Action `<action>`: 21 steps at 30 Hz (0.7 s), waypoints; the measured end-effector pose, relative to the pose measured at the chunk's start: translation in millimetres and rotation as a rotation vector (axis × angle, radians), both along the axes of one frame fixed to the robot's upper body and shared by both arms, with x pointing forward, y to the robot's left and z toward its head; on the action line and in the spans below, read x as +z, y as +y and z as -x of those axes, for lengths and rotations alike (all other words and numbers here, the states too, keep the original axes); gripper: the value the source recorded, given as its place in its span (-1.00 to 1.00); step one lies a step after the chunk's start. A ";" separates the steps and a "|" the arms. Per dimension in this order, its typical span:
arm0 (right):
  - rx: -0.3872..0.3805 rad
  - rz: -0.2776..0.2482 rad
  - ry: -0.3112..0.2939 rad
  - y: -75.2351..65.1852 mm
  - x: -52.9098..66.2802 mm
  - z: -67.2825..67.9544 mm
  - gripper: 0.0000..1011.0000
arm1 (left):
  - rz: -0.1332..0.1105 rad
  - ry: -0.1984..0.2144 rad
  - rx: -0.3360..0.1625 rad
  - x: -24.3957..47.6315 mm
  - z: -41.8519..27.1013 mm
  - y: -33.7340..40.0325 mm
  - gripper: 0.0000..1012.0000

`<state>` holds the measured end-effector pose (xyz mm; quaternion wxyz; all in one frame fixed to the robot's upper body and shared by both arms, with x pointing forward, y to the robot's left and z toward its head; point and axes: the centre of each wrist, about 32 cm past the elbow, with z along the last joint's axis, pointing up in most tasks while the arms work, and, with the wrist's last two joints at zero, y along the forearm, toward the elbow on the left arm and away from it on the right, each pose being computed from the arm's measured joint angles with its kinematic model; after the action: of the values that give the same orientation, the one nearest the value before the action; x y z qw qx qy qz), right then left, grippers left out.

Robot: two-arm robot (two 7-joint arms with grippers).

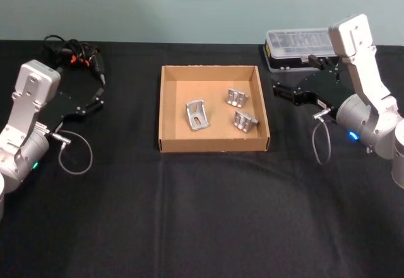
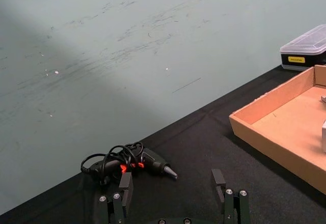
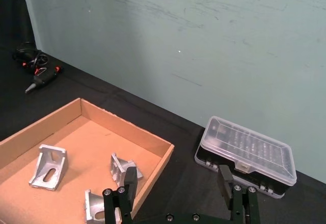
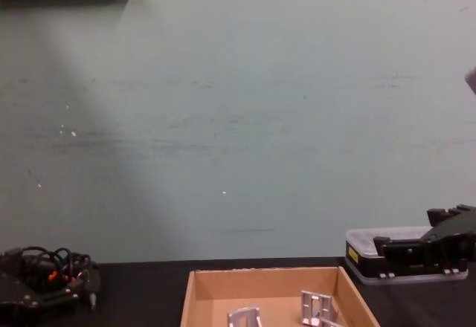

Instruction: Use one hand to pick up the angle iron from the table and place it into the box.

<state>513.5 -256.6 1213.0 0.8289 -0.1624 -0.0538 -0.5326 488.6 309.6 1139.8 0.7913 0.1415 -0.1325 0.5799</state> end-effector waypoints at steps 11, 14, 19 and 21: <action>0.005 0.001 -0.002 1.0 0.4 -0.4 0.99 | 0.000 0.000 0.000 0.0 0.0 0.0 0.98; 0.006 0.002 -0.002 1.2 0.4 -0.5 0.99 | 0.000 0.000 0.000 0.0 0.0 0.0 0.98; 0.007 0.002 -0.002 1.2 0.4 -0.6 0.99 | 0.000 0.000 0.000 0.0 0.0 0.0 0.98; 0.008 0.002 -0.002 1.2 0.3 -0.6 0.99 | 0.000 0.000 0.000 0.0 0.0 0.0 0.98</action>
<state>514.1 -255.4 1213.3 0.8307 -0.1624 -0.0558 -0.5296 488.6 309.7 1139.8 0.7913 0.1415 -0.1325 0.5799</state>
